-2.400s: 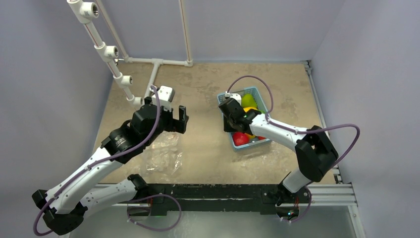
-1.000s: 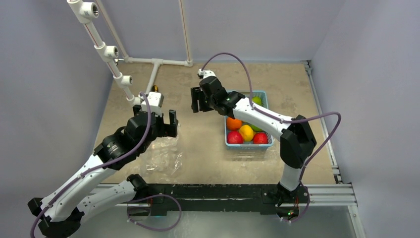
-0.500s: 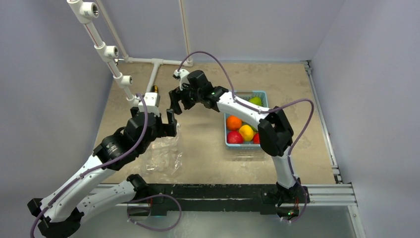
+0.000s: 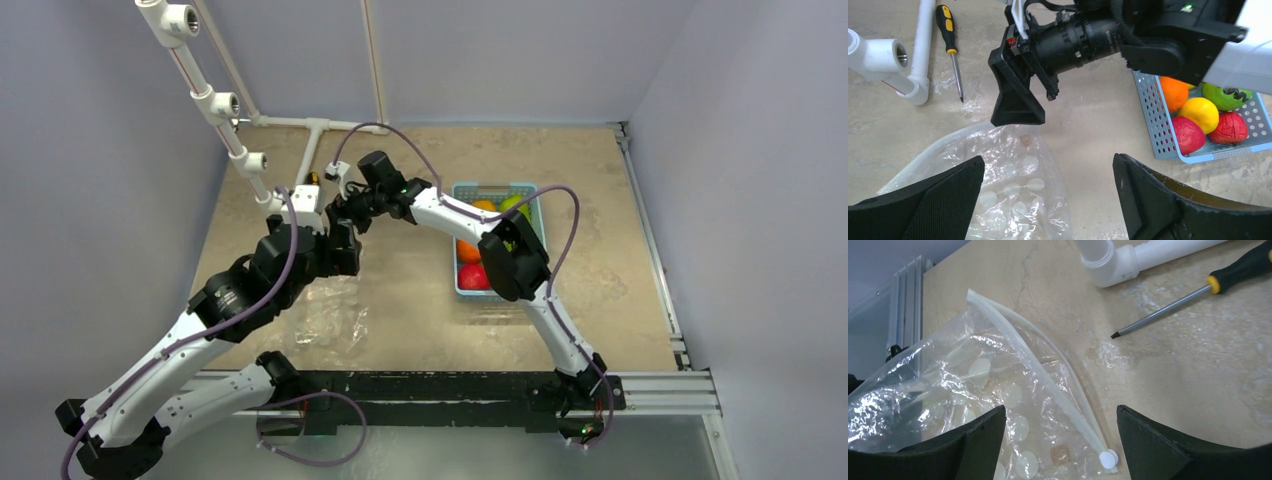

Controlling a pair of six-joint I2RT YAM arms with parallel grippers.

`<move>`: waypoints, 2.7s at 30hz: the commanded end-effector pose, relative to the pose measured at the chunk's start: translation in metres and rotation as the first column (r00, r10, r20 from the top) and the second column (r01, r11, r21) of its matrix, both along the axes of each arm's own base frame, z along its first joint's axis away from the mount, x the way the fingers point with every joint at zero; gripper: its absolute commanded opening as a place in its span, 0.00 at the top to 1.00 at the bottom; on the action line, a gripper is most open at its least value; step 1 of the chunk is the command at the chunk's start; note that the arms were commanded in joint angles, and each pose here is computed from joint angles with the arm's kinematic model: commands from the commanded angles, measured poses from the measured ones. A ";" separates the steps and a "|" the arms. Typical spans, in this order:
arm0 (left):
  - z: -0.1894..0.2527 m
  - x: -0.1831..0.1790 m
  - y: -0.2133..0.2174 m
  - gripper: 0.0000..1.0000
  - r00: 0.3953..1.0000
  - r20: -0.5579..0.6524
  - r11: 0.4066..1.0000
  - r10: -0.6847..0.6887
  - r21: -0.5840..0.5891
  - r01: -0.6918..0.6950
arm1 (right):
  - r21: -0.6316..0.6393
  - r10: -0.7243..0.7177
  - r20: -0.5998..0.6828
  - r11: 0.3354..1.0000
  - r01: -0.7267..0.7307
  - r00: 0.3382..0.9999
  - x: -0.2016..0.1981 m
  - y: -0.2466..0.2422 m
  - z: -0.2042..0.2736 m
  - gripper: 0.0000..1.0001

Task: Place the food in the zip-top bag and seal the zipper
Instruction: Pick up the zipper food storage bag at the center of the board.

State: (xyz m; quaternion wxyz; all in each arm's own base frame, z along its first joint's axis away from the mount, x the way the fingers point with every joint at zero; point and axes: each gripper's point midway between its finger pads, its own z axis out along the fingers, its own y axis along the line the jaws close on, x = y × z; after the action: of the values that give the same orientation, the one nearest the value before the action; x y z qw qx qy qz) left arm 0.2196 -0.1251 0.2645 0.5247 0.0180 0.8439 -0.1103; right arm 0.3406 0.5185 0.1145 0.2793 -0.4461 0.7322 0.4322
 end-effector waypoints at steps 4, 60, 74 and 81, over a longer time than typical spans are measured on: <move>0.029 0.004 -0.014 0.01 0.998 0.050 0.996 -0.034 -0.076 0.038 | 0.096 0.182 0.006 0.979 -0.182 0.983 -0.021 0.024 0.010 0.15; 0.049 0.007 -0.001 0.01 0.994 0.044 0.981 0.099 -0.170 -0.090 | 0.139 -0.106 0.203 0.987 0.078 0.973 -0.028 -0.031 0.092 1.00; 0.059 0.023 -0.004 0.03 0.980 0.011 0.967 0.197 -0.168 -0.192 | 0.231 -0.323 0.262 0.936 0.266 0.909 -0.027 -0.076 0.139 1.00; 0.050 0.038 -0.007 0.07 0.977 -0.027 0.963 0.212 -0.167 -0.214 | 0.271 -0.382 0.283 0.912 0.309 0.879 -0.040 -0.105 0.150 1.00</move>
State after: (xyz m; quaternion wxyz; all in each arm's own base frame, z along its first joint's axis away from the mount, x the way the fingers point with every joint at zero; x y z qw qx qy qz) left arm 0.2480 -0.1339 0.3043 0.5254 -0.0937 0.8381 -0.1130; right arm 0.3020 0.4236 0.2281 0.4676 -0.3656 0.7154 0.3687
